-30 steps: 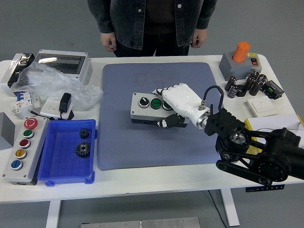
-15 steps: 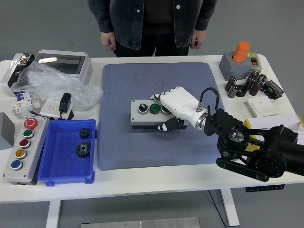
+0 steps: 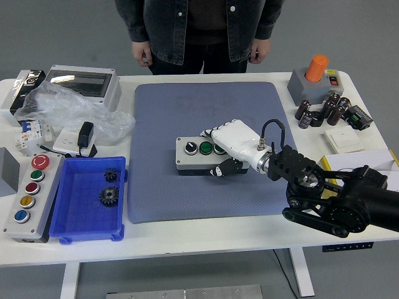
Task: Pick up the button,place it on the desk,press the button,press the button
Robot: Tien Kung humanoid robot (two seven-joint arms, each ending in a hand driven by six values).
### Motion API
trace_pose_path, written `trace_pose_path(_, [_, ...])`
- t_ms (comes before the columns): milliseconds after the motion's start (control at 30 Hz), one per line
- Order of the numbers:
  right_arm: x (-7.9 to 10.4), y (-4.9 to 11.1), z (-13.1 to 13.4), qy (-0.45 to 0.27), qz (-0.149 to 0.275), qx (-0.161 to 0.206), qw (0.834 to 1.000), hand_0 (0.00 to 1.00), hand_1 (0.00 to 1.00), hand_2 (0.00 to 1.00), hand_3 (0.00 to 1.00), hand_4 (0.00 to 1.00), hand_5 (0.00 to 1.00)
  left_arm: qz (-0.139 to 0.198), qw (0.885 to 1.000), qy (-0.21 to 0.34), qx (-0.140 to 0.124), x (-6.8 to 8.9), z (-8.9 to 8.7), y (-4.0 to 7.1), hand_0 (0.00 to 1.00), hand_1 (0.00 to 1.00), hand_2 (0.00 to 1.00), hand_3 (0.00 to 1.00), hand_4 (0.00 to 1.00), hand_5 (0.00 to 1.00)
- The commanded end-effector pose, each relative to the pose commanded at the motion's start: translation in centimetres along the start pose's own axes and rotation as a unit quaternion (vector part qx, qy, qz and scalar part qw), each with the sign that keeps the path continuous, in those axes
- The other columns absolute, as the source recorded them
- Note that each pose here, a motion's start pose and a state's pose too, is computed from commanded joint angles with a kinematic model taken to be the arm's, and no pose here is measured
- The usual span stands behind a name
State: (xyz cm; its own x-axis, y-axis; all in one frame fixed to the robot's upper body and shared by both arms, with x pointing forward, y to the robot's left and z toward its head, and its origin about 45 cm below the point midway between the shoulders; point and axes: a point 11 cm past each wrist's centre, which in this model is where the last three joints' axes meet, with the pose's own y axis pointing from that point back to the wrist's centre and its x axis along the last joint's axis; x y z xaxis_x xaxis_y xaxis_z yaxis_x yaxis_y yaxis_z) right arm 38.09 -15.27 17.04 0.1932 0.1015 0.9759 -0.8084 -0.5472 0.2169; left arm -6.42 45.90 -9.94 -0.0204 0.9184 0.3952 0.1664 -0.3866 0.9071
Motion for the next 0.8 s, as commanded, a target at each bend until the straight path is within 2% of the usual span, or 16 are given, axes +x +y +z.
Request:
trace_pose_path(333, [-0.36,-0.16,0.24,0.01,-0.007,-0.002,1.0,0.435,0.517,0.464,0.319,0.569,0.172,0.001,1.0,0.001,-0.002,0.08,0.14,0.01,0.686,0.704,0.655,0.69,0.68,0.332])
trace_pose_path(367, [-0.41,-0.17,0.26,0.012,-0.009,-0.003,1.0,0.457,0.541,0.551,0.32,0.571,0.173,0.001,1.0,0.0,-0.002,0.09,0.15,0.01,0.686,0.704,0.655,0.689,0.679,0.332])
trace_pose_path(533, [-0.5,-0.2,0.32,0.016,-0.013,-0.005,1.0,0.457,0.541,0.551,0.32,0.571,0.173,0.002,1.0,0.0,-0.003,0.12,0.17,0.01,0.686,0.704,0.655,0.689,0.679,0.332])
trace_pose_path(567, [-0.52,-0.2,0.32,0.016,-0.013,-0.005,1.0,0.555,0.615,0.644,0.436,0.612,0.171,0.002,1.0,0.0,-0.003,0.12,0.17,0.01,0.687,0.704,0.655,0.688,0.677,0.331])
trace_pose_path(733, [-0.64,-0.22,0.34,0.017,-0.015,-0.007,1.0,0.555,0.615,0.644,0.436,0.612,0.171,0.002,1.0,0.0,-0.002,0.12,0.11,0.0,0.687,0.704,0.655,0.688,0.677,0.331])
trace_pose_path(767, [-0.66,-0.22,0.34,0.018,-0.016,-0.007,1.0,0.602,0.636,0.656,0.577,0.676,0.181,0.002,1.0,0.0,-0.002,0.12,0.11,0.0,0.687,0.704,0.655,0.688,0.677,0.332])
trace_pose_path(800, [-0.66,-0.22,0.35,0.018,-0.016,-0.007,1.0,0.602,0.636,0.656,0.577,0.676,0.181,0.002,1.0,0.0,-0.002,0.13,0.12,0.01,0.687,0.704,0.655,0.688,0.677,0.332])
